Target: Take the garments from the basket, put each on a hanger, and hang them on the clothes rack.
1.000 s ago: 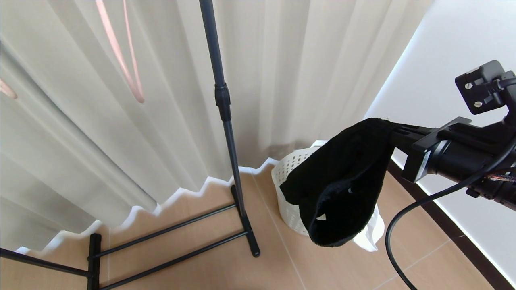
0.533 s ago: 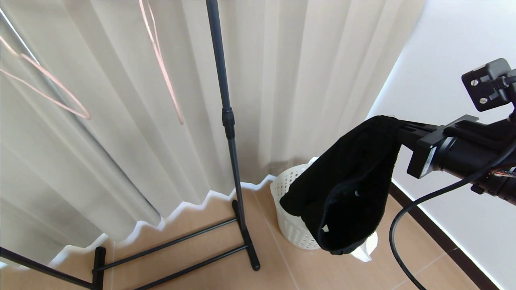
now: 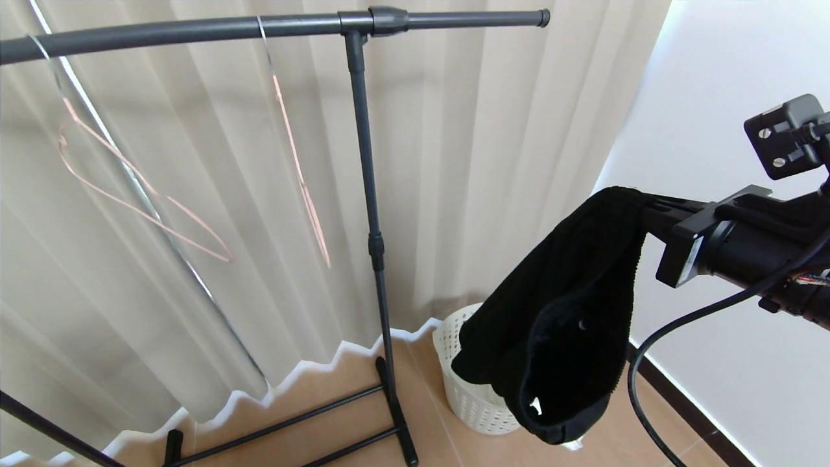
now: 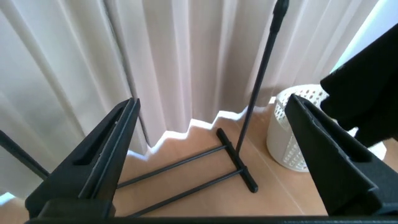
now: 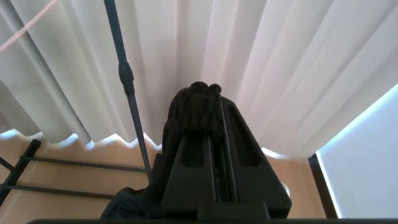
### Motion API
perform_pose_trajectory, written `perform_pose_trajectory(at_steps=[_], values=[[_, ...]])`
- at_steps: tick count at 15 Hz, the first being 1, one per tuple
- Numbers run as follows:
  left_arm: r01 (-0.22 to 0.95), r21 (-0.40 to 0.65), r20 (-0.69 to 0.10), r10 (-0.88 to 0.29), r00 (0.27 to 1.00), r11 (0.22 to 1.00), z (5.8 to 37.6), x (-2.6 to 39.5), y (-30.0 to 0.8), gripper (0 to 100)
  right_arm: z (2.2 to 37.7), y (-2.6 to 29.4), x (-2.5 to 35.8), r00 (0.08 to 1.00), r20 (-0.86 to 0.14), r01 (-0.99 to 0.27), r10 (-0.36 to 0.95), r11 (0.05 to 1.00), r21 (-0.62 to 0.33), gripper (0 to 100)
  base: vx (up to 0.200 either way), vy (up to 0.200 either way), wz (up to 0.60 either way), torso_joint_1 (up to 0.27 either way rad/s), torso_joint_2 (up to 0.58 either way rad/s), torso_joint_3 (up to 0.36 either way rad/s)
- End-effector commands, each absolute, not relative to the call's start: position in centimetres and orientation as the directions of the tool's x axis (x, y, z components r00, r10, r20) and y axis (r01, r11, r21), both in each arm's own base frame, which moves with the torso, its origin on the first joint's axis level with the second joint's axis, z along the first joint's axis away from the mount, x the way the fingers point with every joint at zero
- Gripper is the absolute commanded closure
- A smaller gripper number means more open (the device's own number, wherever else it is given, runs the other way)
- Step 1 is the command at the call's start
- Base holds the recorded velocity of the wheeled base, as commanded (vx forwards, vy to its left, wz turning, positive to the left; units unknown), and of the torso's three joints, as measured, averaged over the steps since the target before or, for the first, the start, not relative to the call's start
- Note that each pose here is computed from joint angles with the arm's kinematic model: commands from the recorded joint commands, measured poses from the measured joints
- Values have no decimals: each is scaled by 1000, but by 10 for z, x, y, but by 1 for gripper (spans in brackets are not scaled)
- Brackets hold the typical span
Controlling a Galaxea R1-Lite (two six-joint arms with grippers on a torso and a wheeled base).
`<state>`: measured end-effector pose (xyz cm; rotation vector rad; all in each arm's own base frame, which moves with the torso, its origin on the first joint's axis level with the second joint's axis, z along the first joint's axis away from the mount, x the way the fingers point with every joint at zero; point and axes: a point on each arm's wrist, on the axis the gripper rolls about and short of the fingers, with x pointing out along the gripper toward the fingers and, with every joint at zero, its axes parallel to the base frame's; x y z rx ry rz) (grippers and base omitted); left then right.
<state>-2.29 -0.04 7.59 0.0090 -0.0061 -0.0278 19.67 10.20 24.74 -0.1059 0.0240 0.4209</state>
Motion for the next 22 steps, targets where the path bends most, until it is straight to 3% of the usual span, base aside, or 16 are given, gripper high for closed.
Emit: perform_pose_trajectory(at_steps=[1, 10, 22], values=[[28, 11, 6, -28, 1000, 1000, 76, -23, 0, 0, 246, 102, 197, 912, -50, -409, 406, 907, -98, 100, 0, 0, 0, 188, -544, -144], [31, 12, 5, -31, 1000, 999, 76, -23, 0, 0, 245, 103, 198, 912, -57, -411, 407, 906, -98, 100, 0, 0, 0, 220, -566, -301], [31, 14, 5, -31, 1000, 999, 76, -23, 0, 0, 245, 102, 196, 912, -54, -411, 407, 906, -100, 100, 0, 0, 0, 163, -378, -221]])
